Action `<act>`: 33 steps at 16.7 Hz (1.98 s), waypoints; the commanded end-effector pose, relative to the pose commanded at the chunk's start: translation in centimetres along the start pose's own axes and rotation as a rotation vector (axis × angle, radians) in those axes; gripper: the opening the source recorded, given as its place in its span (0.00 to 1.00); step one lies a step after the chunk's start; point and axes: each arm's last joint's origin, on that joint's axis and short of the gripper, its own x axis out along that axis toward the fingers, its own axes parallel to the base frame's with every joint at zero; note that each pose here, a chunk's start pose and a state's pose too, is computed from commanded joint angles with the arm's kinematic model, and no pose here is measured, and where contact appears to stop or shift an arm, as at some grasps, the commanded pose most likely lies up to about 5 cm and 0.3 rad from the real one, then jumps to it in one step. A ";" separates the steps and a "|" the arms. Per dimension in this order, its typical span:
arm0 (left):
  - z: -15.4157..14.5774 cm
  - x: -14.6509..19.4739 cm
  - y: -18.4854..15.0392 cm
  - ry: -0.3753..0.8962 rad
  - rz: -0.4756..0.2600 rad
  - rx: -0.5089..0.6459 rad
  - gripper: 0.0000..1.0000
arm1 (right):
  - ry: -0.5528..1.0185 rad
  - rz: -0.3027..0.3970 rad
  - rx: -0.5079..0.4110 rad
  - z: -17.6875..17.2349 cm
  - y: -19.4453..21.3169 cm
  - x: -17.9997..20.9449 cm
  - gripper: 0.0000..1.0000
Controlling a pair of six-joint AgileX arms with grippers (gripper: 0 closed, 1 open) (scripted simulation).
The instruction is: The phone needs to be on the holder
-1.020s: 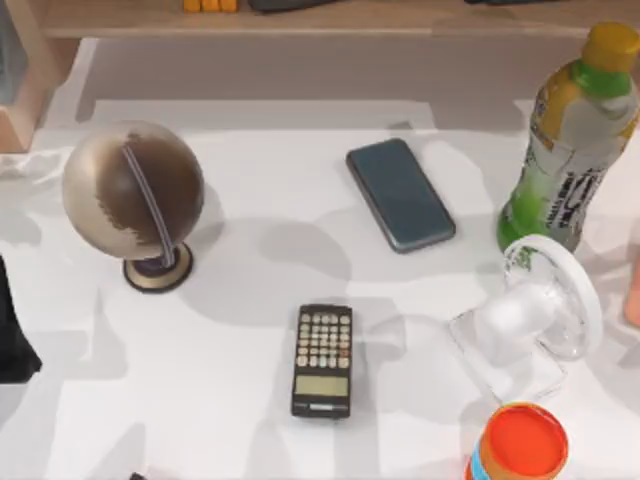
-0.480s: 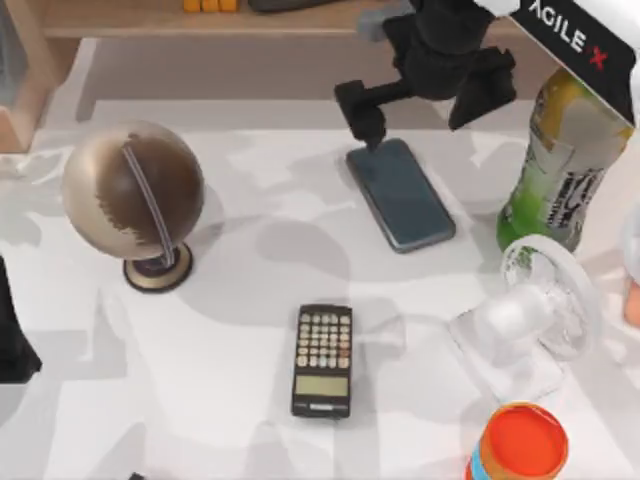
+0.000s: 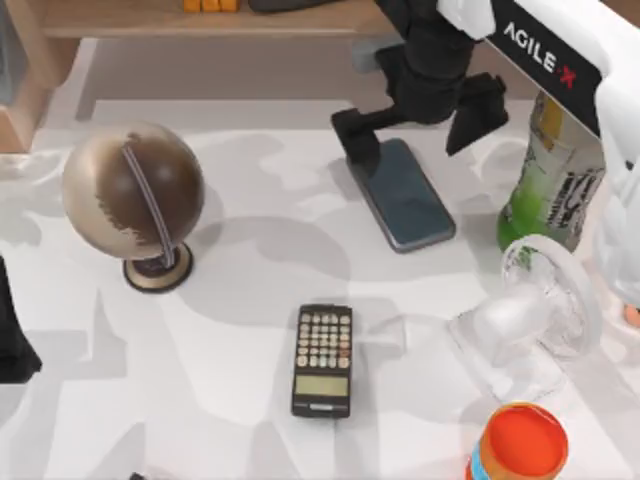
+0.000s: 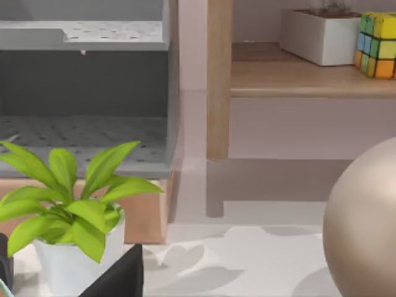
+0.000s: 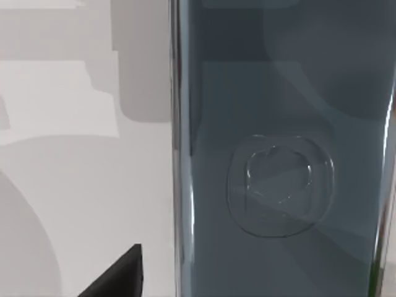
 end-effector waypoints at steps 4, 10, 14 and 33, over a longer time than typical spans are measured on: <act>0.0 0.0 0.0 0.000 0.000 0.000 1.00 | 0.002 0.000 0.000 0.1 -0.1 1.1 1.00; 0.0 0.0 0.0 0.000 0.000 0.000 1.00 | 0.000 0.000 0.000 0.1 0.0 6.5 1.00; 0.0 0.0 0.0 0.000 0.000 0.000 1.00 | 0.000 0.000 0.000 0.0 0.0 8.0 1.00; 0.0 0.0 0.0 0.000 0.000 0.000 1.00 | 0.000 0.000 0.000 0.0 0.0 8.0 0.00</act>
